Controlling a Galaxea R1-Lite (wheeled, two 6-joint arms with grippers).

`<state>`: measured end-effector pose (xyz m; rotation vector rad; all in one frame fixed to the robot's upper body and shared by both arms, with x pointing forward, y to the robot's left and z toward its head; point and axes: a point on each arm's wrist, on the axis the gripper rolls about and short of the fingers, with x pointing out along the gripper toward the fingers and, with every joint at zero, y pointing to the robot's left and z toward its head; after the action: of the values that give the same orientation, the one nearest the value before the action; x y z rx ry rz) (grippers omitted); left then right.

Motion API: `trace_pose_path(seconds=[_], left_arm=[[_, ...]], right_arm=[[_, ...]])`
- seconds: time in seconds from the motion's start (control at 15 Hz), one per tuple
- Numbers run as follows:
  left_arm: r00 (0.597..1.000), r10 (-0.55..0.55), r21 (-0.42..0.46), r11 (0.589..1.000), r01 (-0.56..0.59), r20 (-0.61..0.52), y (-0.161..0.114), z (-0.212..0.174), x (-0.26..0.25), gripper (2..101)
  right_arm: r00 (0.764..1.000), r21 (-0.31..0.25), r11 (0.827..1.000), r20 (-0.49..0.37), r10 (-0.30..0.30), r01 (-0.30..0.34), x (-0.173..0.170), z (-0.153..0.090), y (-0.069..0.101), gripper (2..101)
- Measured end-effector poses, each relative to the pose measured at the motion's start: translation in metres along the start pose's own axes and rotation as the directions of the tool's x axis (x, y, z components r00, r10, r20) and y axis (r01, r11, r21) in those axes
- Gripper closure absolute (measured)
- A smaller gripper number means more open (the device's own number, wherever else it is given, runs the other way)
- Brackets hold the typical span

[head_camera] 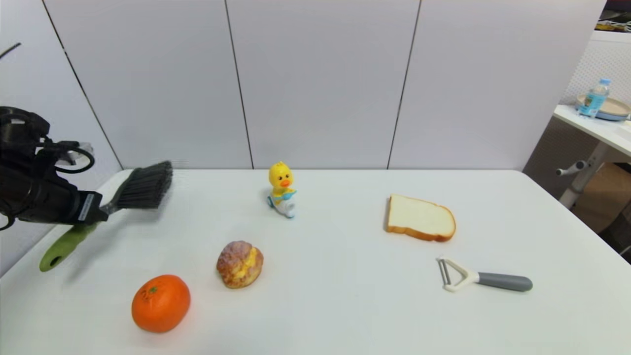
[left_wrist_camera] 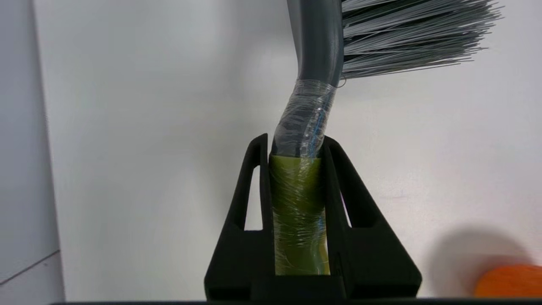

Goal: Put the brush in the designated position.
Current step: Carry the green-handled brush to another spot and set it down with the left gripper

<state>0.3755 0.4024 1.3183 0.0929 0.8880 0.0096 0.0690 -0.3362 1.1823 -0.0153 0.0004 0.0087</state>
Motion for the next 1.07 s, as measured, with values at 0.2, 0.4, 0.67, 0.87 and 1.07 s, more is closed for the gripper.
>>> trace_pose_path(seconds=[0.2,0.4,0.67,0.87,1.07], left_arm=[[0.997,0.016,0.015,1.0,-0.017,0.073,-0.001,0.017,-0.033,82.5],[0.987,0.019,0.04,0.999,-0.026,0.162,-0.008,0.032,-0.073,82.5],[0.962,-0.026,0.1,0.995,-0.001,0.271,-0.03,0.043,-0.142,82.5],[0.931,-0.123,0.176,0.982,0.065,0.344,-0.059,0.038,-0.183,82.5],[0.881,-0.243,0.27,0.953,0.138,0.407,-0.086,0.03,-0.209,82.5]], right_arm=[[1.0,0.0,1.0,0.0,0.0,0.0,0.0,0.0,0.0,5.0],[1.0,0.0,1.0,0.0,0.0,0.0,0.0,0.0,0.0,5.0],[1.0,0.001,1.0,0.0,0.0,0.0,0.0,0.0,0.0,5.0],[1.0,0.001,1.0,0.0,0.0,0.0,0.0,0.0,0.0,5.0],[1.0,0.0,1.0,0.0,0.0,0.0,0.0,0.0,0.0,5.0]])
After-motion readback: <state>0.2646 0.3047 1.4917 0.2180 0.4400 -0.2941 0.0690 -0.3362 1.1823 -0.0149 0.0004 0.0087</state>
